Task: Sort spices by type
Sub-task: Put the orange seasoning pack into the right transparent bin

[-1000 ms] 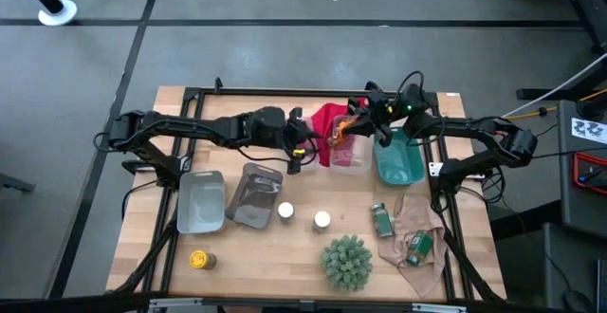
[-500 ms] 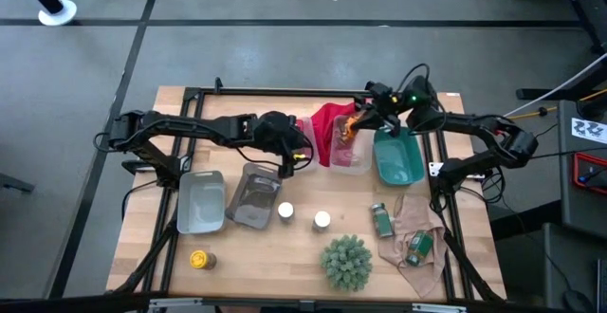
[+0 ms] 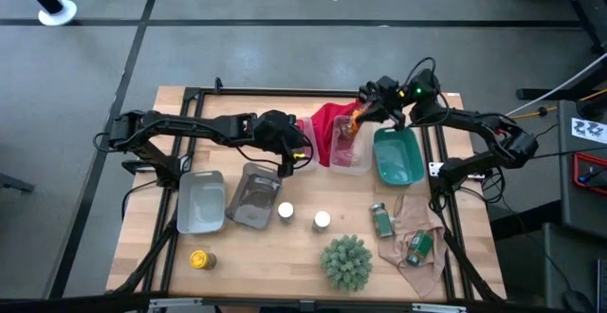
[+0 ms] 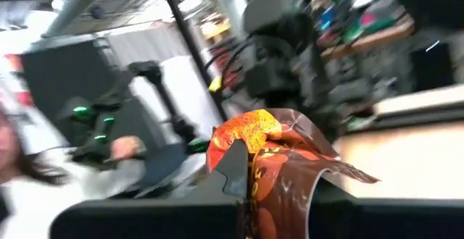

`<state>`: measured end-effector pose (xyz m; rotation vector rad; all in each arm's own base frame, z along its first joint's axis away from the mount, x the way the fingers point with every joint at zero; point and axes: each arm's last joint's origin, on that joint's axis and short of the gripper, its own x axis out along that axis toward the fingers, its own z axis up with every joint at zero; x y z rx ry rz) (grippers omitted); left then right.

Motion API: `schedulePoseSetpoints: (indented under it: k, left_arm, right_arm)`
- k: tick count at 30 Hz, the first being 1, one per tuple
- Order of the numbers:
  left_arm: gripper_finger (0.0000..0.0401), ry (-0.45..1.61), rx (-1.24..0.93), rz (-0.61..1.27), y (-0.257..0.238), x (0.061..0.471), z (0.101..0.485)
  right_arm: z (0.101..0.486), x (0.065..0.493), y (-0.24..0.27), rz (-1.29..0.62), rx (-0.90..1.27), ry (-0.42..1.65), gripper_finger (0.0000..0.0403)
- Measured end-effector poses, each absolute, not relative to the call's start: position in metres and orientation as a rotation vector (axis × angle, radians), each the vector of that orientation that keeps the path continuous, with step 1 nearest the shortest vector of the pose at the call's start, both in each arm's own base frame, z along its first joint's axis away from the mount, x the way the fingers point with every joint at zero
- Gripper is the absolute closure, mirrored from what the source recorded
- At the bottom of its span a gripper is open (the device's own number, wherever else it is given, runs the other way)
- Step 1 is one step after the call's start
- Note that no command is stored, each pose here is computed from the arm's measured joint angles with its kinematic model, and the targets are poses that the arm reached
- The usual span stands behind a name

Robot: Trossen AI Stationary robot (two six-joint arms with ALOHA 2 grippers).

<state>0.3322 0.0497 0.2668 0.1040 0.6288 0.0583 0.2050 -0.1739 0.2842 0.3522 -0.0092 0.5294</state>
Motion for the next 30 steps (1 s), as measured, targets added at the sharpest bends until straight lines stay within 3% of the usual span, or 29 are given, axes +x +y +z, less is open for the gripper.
schedulePoseSetpoints:
  k: [7,13,20,25,30]
  left_arm:
    - [0.0223,0.630,0.085,0.093,0.061,0.330,0.267]
    - [0.0223,0.651,0.071,0.118,0.069,0.328,0.265]
    - [0.0223,0.706,0.060,0.125,0.073,0.323,0.261]
    - [0.0223,0.704,0.049,0.129,0.073,0.323,0.261]
    - [0.0223,0.704,0.037,0.132,0.072,0.323,0.261]
  right_arm:
    - [0.295,0.211,-0.201,0.222,0.279,-0.027,0.0382]
    - [0.304,0.212,-0.218,-0.212,0.190,0.326,0.0380]
    - [0.333,0.224,-0.186,-0.120,0.136,0.476,0.0383]
    - [0.330,0.240,-0.149,-0.049,0.118,0.571,0.0382]
    - [0.319,0.248,-0.119,-0.188,0.082,0.774,0.0372]
